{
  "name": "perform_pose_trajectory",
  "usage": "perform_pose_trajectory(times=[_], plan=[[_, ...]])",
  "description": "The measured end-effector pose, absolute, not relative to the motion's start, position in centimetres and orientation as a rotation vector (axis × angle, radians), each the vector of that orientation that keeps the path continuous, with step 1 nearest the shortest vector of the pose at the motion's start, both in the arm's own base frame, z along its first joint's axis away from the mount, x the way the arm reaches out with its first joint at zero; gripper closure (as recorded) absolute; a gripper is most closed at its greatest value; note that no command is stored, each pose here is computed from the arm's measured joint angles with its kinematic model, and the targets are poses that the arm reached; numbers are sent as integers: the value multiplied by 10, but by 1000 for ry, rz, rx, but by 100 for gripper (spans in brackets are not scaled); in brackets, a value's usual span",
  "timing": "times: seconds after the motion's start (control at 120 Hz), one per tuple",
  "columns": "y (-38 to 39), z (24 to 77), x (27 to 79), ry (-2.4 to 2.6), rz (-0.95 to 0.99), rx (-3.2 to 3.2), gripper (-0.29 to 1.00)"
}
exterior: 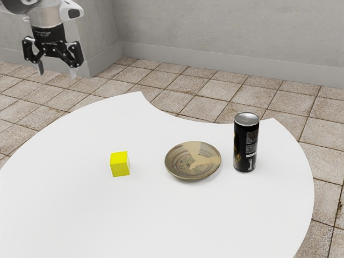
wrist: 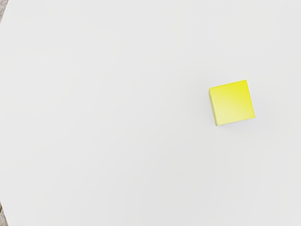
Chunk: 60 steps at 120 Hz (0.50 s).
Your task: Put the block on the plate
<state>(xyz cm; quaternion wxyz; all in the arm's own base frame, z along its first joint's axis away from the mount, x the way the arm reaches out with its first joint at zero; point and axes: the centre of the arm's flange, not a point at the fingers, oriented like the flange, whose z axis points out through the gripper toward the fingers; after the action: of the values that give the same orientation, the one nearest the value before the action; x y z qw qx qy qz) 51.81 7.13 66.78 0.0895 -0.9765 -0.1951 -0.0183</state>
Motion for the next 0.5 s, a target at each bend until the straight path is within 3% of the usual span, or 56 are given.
perform_pose_trajectory(times=[0.233, 0.5], plan=[[54, 655, 525, -561, -45, -2906, 0], [30, 501, 548, -598, 165, -2962, 0]])
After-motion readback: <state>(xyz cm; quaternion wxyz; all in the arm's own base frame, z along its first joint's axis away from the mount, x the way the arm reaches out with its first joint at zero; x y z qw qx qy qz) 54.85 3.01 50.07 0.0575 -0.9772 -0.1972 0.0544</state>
